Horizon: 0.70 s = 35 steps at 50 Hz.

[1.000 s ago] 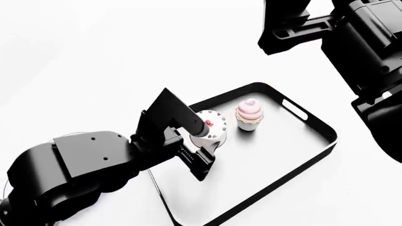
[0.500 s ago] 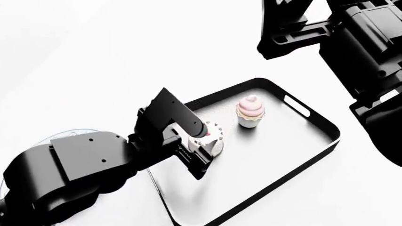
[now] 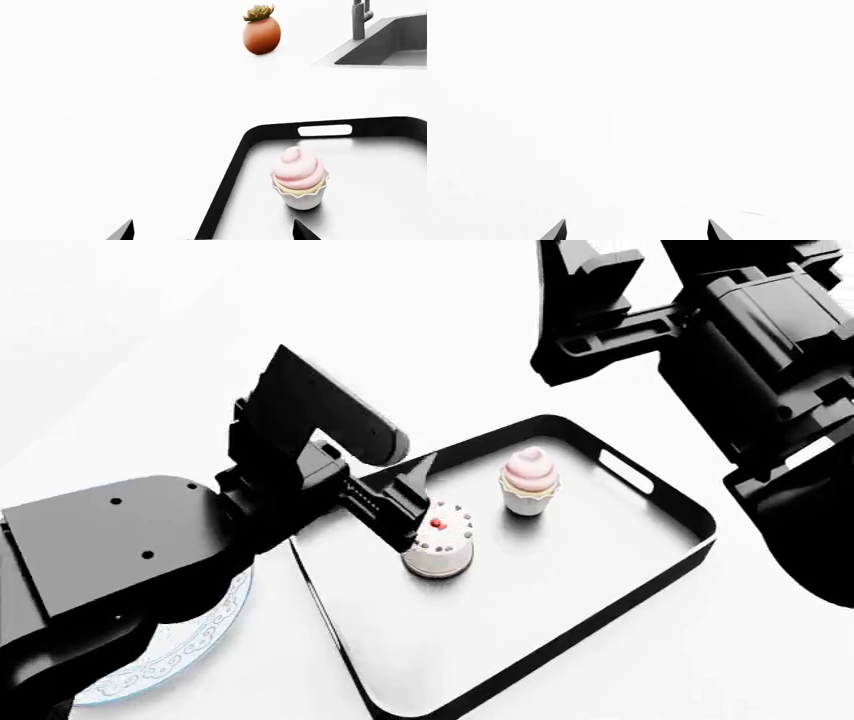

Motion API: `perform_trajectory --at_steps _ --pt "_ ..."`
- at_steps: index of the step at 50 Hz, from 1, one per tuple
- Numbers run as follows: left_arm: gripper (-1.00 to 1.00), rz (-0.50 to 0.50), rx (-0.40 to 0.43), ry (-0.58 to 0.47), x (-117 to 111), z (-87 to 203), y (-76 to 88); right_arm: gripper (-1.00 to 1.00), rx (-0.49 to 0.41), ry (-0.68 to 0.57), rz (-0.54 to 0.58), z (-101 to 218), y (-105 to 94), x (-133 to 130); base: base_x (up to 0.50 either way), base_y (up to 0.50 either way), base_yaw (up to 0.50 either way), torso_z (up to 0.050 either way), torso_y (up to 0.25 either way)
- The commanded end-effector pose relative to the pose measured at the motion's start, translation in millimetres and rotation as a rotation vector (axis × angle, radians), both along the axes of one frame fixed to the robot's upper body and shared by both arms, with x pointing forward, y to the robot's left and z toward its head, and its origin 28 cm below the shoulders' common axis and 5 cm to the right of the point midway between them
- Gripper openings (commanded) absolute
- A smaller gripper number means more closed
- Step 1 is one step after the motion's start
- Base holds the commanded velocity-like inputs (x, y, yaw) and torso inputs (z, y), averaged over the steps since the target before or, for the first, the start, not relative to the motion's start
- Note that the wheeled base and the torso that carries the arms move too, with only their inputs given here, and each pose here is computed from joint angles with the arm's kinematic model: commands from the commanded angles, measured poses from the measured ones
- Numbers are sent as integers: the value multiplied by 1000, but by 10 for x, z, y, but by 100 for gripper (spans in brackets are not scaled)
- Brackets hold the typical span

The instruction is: Move the dessert items from the plate to the tray.

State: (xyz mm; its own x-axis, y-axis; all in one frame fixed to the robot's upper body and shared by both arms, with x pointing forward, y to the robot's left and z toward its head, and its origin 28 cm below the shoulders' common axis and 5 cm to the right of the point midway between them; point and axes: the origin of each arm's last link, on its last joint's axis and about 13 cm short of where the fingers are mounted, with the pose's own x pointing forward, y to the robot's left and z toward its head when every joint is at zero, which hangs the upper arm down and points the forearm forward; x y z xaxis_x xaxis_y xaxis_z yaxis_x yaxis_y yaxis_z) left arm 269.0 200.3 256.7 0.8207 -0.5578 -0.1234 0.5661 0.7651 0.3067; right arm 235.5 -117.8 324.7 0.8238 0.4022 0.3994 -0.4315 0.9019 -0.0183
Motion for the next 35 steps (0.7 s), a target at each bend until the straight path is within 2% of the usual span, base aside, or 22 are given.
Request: perform_trajectory --at_steps 1,9,12,21,29,35 --pt "100 103 -39 -220 -158 317 93 100 -15 21 16 -69 56 4 0 0 0 0 0" --pt "100 158 -106 -344 -194 511 162 100 -45 -2 23 -62 101 -33 0 0 0 0 0" --pt "100 175 -148 -348 -222 563 182 100 -50 -7 27 -55 110 -38 0 0 0 0 0" --pt "100 194 -132 -357 -284 645 220 100 -61 -28 27 -32 125 -74 0 0 0 41 119" --pt "100 186 -144 -392 -449 806 234 100 -72 -92 34 80 131 -225 0 0 0 46 130" --pt "100 189 -137 -402 -542 862 243 100 -73 -114 49 132 144 -304 0 0 0 5 6"
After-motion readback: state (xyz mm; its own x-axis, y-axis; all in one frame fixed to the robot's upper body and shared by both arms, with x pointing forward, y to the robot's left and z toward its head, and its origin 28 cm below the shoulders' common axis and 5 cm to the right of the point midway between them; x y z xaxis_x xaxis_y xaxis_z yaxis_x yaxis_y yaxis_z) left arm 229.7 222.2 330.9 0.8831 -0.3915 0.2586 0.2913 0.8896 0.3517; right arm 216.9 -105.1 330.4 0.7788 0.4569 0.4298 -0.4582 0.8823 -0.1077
